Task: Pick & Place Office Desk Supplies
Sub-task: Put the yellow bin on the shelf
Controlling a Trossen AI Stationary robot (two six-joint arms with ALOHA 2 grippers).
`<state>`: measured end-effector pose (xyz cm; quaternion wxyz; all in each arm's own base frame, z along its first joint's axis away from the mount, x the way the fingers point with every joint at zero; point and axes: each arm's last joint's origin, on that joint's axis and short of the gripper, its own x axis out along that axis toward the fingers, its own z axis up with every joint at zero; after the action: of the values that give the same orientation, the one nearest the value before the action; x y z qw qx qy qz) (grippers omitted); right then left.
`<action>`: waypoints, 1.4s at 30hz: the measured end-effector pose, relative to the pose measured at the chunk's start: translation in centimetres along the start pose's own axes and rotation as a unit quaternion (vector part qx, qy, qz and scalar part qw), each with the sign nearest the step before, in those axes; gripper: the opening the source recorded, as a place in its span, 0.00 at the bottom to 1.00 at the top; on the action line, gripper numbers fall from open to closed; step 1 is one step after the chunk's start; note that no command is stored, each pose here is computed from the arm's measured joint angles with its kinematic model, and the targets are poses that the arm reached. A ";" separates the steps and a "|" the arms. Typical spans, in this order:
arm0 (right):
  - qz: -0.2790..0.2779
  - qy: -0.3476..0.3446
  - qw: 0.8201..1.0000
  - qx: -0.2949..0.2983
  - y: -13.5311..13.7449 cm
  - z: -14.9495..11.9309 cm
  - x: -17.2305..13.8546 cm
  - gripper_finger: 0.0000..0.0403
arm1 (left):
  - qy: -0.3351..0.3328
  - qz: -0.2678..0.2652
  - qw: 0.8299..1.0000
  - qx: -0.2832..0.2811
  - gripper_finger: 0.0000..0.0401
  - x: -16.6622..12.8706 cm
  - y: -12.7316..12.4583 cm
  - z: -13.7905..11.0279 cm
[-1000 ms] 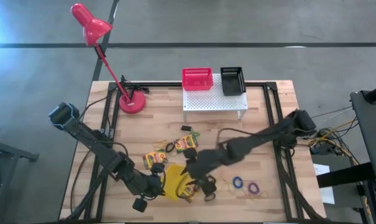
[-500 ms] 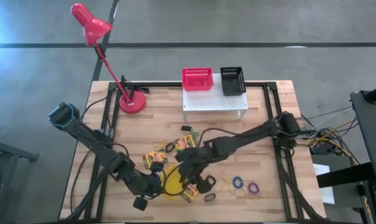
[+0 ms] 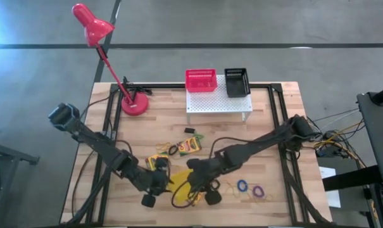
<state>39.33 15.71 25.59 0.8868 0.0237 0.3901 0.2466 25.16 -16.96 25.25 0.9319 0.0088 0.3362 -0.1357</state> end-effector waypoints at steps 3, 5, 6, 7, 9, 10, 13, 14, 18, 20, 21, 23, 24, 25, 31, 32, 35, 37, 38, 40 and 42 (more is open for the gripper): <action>-0.014 0.020 0.999 0.027 0.7 -0.2 -1.4 0.03 | -0.010 0.003 1.000 0.004 0.50 -1.8 0.5 1.2; -0.023 0.028 0.998 0.045 0.8 -0.2 -2.3 0.03 | -0.015 0.008 1.000 0.003 0.53 -3.2 0.7 1.6; -0.028 0.034 0.998 0.051 0.9 -0.3 -2.9 0.03 | -0.020 0.013 1.000 0.002 0.54 -3.9 0.8 1.7; -0.038 0.036 0.997 0.056 1.0 -0.3 -3.5 0.03 | -0.028 0.021 0.999 0.001 0.55 -4.5 0.9 1.8; -0.073 0.028 0.995 0.056 1.0 0.1 -4.9 0.03 | -0.034 0.045 0.998 -0.005 0.55 -5.3 1.2 1.5; -0.098 0.029 0.993 0.055 1.1 0.2 -5.6 0.03 | -0.038 0.060 0.997 -0.013 0.55 -5.5 1.4 1.2; -0.179 0.026 0.983 0.039 0.4 1.1 -8.0 0.03 | -0.041 0.105 0.993 -0.038 0.54 -5.4 1.8 -0.1; -0.206 0.033 0.977 0.032 0.0 1.4 -8.7 0.03 | -0.044 0.118 0.991 -0.049 0.53 -5.1 1.9 -0.5; -0.283 0.060 0.957 0.010 -2.9 2.3 -11.4 0.03 | -0.054 0.141 0.984 -0.097 0.50 -3.5 2.3 -2.8; -0.301 0.073 0.951 0.007 -4.8 2.5 -12.6 0.03 | -0.068 0.135 0.982 -0.113 0.49 -2.5 2.4 -3.9; -0.311 0.076 0.947 0.007 -5.9 2.5 -13.1 0.03 | -0.078 0.130 0.981 -0.120 0.48 -2.1 2.4 -4.3; -0.327 0.087 0.941 0.012 -8.1 2.2 -14.0 0.03 | -0.105 0.117 0.978 -0.140 0.47 -1.6 2.4 -5.0; -0.333 0.092 0.938 0.016 -9.1 2.1 -14.4 0.03 | -0.115 0.113 0.976 -0.146 0.46 -1.4 2.5 -5.4; -0.337 0.096 0.936 0.019 -10.1 1.8 -14.9 0.03 | -0.126 0.107 0.974 -0.153 0.45 -1.2 2.5 -5.6; -0.338 0.131 0.931 0.033 -14.2 -0.1 -16.0 0.03 | -0.155 0.093 0.969 -0.170 0.43 -0.9 2.7 -6.6; -0.340 0.136 0.930 0.036 -14.6 -0.5 -16.0 0.03 | -0.155 0.093 0.969 -0.170 0.43 -0.9 2.7 -6.6; -0.341 0.152 0.927 0.034 -15.5 -1.2 -16.1 0.03 | -0.158 0.092 0.968 -0.171 0.42 -0.9 2.7 -6.4; -0.341 0.160 0.926 0.032 -15.9 -1.7 -16.0 0.03 | -0.159 0.091 0.968 -0.171 0.42 -0.9 2.7 -6.3; -0.341 0.163 0.925 0.030 -16.1 -1.9 -15.9 0.03 | -0.160 0.091 0.968 -0.172 0.42 -1.0 2.7 -6.3; -0.338 0.172 0.925 0.028 -16.2 -2.3 -15.7 0.03 | -0.160 0.091 0.968 -0.171 0.42 -1.0 2.7 -6.3; -0.337 0.178 0.924 0.024 -16.3 -2.5 -15.6 0.03 | -0.160 0.091 0.968 -0.171 0.42 -1.0 2.6 -6.3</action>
<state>35.45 -6.08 30.61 0.8327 -0.1325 0.5322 -0.0757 21.21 -13.50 20.79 0.9696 -0.1423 0.1989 0.0092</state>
